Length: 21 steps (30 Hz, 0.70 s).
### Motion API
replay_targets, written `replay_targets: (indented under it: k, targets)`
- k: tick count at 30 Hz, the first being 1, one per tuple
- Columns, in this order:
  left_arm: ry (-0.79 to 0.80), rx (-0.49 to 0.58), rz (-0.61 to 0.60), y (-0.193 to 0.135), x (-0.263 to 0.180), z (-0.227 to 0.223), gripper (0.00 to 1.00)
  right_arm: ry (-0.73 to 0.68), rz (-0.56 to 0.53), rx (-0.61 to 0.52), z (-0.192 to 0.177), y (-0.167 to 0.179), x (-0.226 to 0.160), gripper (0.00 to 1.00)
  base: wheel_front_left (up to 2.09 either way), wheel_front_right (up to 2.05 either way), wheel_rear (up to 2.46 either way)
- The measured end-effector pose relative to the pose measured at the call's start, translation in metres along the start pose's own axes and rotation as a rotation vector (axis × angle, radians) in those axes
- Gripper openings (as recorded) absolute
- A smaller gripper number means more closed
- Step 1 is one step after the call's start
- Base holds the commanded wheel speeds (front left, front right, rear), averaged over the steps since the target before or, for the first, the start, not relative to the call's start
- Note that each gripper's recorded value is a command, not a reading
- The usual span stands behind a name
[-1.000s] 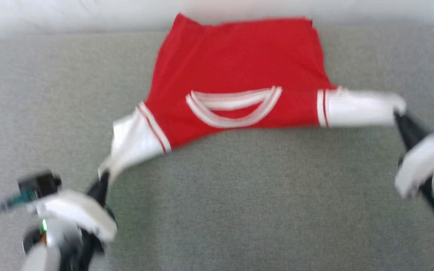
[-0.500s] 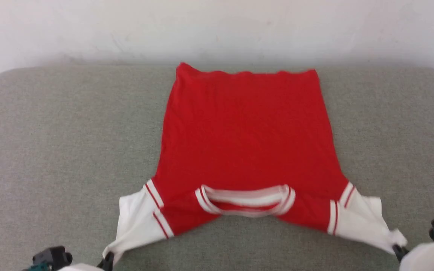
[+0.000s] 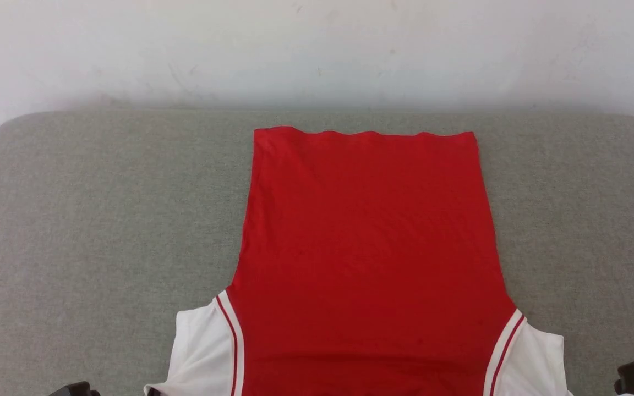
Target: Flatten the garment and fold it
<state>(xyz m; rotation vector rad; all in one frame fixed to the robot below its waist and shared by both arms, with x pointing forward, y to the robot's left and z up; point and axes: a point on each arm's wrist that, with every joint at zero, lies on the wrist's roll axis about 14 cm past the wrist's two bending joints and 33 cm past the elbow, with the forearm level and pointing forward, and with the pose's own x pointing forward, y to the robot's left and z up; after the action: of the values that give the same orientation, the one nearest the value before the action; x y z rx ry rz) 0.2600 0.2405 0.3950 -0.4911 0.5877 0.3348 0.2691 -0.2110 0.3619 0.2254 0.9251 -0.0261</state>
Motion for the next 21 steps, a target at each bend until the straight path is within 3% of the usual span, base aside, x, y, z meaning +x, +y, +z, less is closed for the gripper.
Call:
replay_targets:
  k: [9, 21]
  targets:
    - [-0.024, -0.015, -0.035, -0.009, -0.004, 0.003, 0.00, -0.092, 0.020, -0.017, 0.019, 0.008, 0.000, 1.00, 0.00, 0.00, 0.00]
    - [-0.060, -0.021, -0.073, -0.024, -0.006, 0.015, 0.00, -0.717, 0.044, -0.120, 0.188, 0.043, -0.021, 1.00, 0.00, 0.00, 0.00]
